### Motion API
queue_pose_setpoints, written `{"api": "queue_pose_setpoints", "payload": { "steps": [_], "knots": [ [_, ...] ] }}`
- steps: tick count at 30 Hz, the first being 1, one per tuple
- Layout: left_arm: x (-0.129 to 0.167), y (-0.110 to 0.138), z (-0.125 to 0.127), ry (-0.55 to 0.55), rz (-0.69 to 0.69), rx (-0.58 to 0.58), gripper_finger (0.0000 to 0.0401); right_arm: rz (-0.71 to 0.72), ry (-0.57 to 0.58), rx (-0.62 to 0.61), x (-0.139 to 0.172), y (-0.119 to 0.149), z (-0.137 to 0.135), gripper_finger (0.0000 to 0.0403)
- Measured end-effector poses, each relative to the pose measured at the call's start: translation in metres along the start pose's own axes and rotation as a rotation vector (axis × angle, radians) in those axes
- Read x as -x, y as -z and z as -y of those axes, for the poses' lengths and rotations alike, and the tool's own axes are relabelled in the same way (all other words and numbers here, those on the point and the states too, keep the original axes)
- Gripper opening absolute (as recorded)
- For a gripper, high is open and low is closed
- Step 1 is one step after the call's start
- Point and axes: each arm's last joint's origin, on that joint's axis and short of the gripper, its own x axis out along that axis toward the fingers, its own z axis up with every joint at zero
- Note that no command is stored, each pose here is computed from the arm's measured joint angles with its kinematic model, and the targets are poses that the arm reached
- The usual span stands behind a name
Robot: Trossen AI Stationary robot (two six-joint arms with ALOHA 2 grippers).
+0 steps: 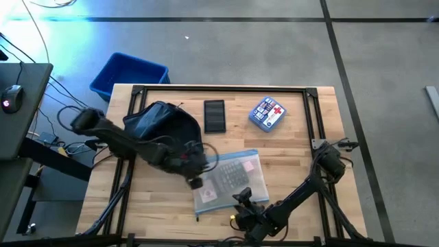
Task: Unpack backpack
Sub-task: Put the transparent zip bag into the black backpack
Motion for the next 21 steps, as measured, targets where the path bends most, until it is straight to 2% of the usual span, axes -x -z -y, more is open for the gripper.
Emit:
{"api": "queue_pose_setpoints", "payload": {
  "steps": [5, 8, 13, 21],
  "knots": [
    [-0.068, 0.018, -0.021, 0.008, -0.177, 0.041, 0.0003, -0.012, 0.037, -0.019, -0.007, 0.001, 0.002, 0.0259],
    [-0.093, 0.027, -0.021, 0.095, -0.209, 0.053, 0.0001, -0.029, 0.059, -0.026, -0.014, 0.001, 0.009, 0.0259],
    [-0.106, 0.026, -0.005, 0.253, -0.130, 0.044, 0.0000, -0.061, 0.057, 0.004, -0.025, 0.002, 0.020, 0.0259],
    [-0.104, 0.026, 0.002, 0.273, -0.110, 0.064, 0.0000, -0.083, 0.071, -0.102, -0.035, 0.003, 0.030, 0.0250]
  ]
}}
